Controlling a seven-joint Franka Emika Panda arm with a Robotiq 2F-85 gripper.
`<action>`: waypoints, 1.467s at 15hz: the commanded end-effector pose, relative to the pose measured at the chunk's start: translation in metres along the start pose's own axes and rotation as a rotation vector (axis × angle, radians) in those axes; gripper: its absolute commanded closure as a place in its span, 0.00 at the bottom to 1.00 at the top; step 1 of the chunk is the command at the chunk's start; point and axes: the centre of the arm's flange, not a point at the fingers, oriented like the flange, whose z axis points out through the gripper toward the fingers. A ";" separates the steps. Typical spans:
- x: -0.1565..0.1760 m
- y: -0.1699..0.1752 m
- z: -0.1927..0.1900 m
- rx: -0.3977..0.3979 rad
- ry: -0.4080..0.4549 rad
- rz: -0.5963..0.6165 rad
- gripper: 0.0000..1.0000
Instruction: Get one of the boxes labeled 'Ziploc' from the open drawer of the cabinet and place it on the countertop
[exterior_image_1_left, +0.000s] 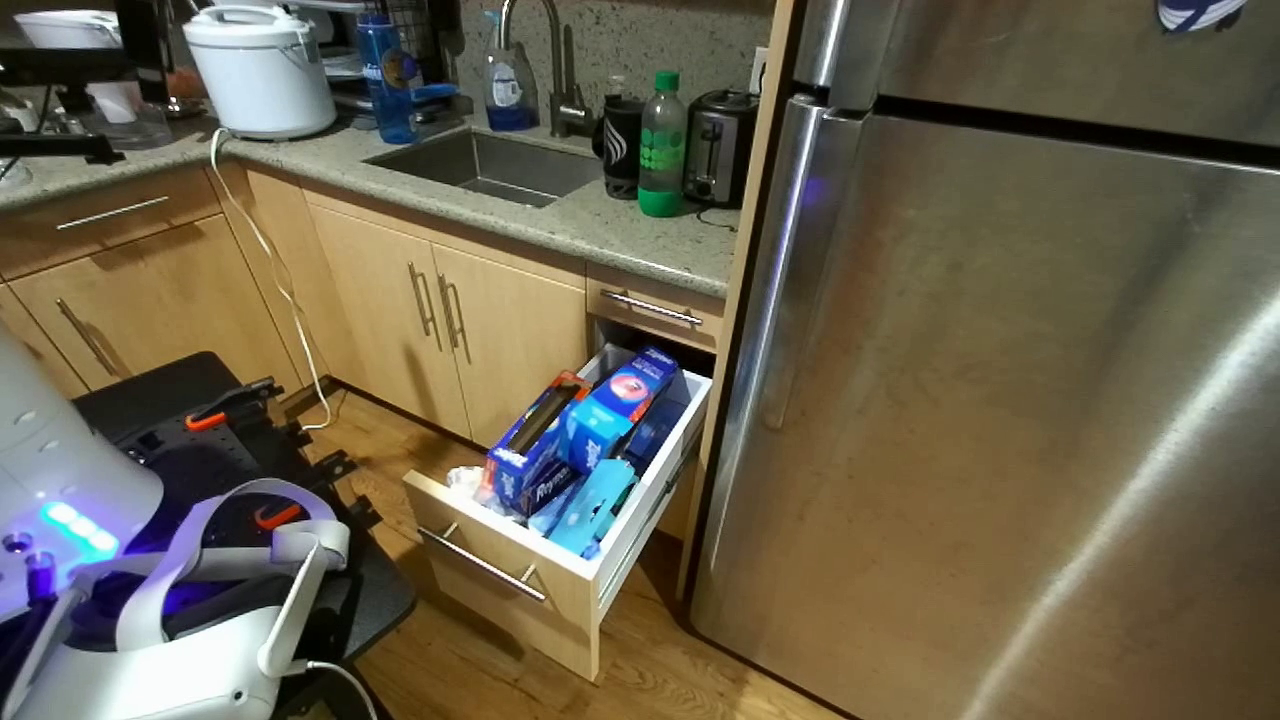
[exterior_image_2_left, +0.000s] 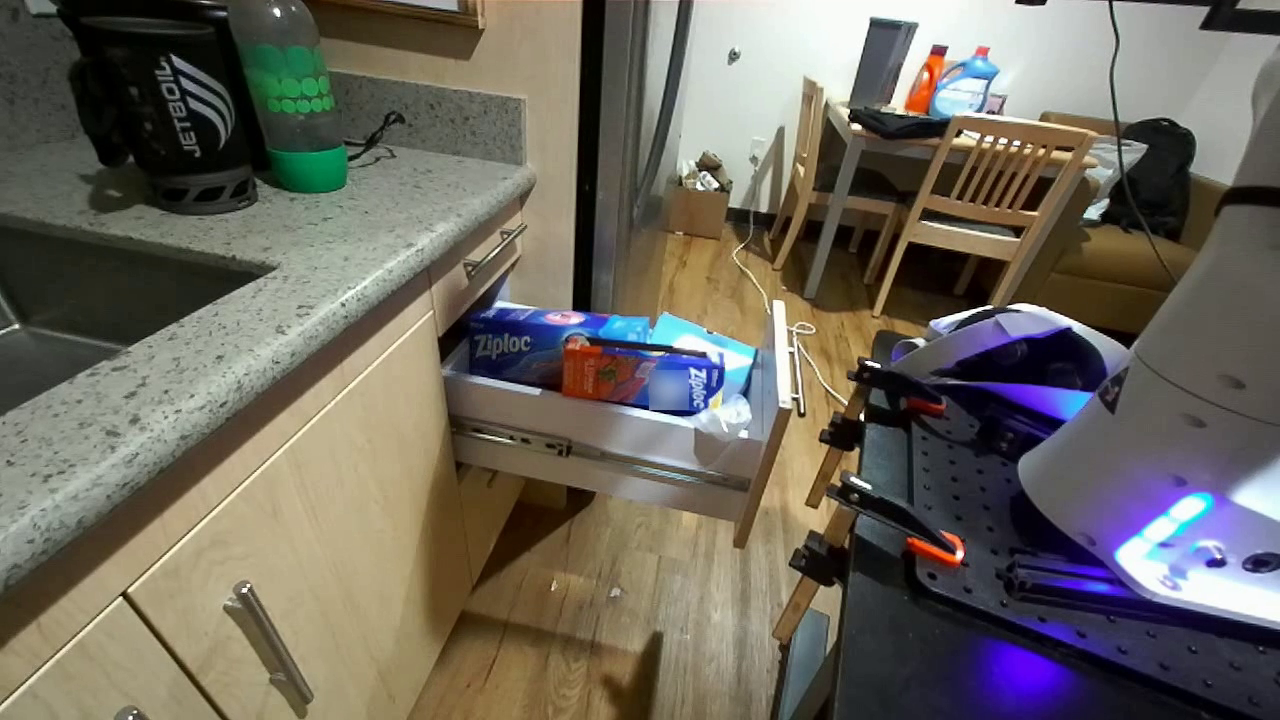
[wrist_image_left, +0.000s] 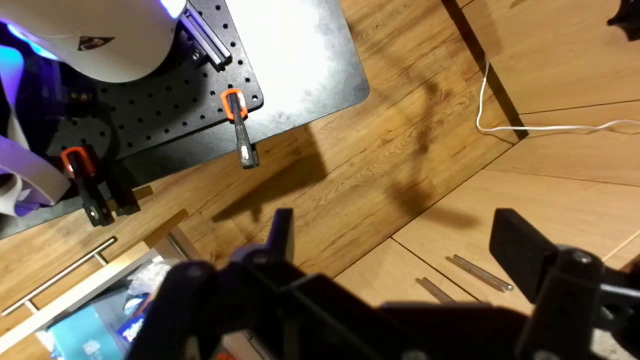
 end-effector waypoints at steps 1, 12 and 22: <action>0.014 0.035 0.027 0.019 0.025 0.064 0.00; 0.049 0.118 0.066 0.081 0.057 0.276 0.00; 0.062 0.113 0.046 -0.053 0.182 0.255 0.00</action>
